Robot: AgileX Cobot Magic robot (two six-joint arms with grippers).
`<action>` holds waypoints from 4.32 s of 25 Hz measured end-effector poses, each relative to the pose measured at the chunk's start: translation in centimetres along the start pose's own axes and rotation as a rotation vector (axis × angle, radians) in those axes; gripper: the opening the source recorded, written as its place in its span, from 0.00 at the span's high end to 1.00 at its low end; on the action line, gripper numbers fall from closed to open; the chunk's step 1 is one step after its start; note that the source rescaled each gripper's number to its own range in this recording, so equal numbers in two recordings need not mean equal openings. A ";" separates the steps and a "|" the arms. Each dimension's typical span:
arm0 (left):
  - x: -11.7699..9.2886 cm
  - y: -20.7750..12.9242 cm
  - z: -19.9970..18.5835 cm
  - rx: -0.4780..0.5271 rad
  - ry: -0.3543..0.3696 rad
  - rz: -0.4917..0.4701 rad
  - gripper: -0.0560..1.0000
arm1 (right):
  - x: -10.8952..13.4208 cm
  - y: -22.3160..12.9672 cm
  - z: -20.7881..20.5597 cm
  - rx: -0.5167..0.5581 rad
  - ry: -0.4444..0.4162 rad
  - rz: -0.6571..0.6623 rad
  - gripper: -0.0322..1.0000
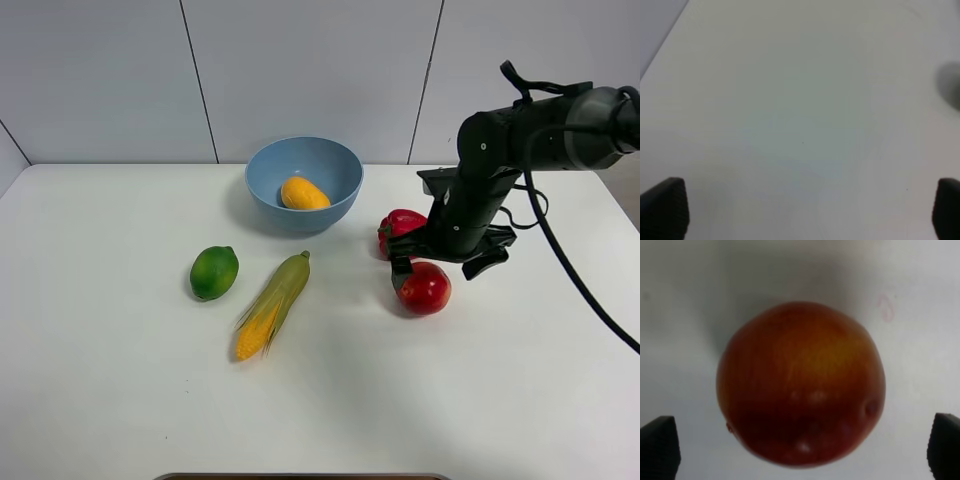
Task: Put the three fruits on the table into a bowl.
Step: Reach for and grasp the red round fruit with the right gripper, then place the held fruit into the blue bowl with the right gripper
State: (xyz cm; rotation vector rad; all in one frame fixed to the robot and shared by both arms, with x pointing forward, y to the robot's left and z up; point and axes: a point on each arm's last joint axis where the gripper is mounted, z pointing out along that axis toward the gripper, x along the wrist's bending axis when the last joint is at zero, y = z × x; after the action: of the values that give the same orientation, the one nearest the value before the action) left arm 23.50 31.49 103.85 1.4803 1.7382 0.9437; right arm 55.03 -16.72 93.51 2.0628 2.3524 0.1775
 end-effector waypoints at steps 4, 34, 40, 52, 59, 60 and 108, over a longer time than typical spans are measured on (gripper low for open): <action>0.0 0.0 0.0 0.000 0.000 0.000 0.00 | 0.0 0.3 1.2 0.005 -0.003 -0.009 0.00; 0.0 0.0 0.0 0.000 0.000 0.000 0.00 | 0.0 1.2 5.3 -0.021 -0.004 -0.027 0.00; 0.0 0.0 0.0 0.000 0.000 0.000 0.00 | 0.0 1.2 5.3 -0.020 -0.004 -0.028 0.00; 0.0 0.0 0.0 0.000 0.000 0.000 0.00 | -0.1 1.0 5.3 0.003 -0.009 -0.028 0.00; 0.0 0.0 0.0 0.000 0.000 0.000 0.00 | -0.1 0.9 5.8 0.018 -0.014 -0.029 0.00; 0.0 0.0 0.0 0.000 0.000 0.000 0.00 | -0.1 0.9 5.8 0.018 -0.014 -0.029 0.00; 0.0 0.0 0.0 0.001 0.000 0.000 0.00 | -0.2 1.0 6.5 0.027 -0.016 -0.031 0.57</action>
State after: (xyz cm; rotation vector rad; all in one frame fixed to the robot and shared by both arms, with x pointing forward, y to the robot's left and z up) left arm 23.50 31.49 103.84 1.4808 1.7389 0.9432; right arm 56.53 -16.26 87.13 2.0302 2.3887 0.1285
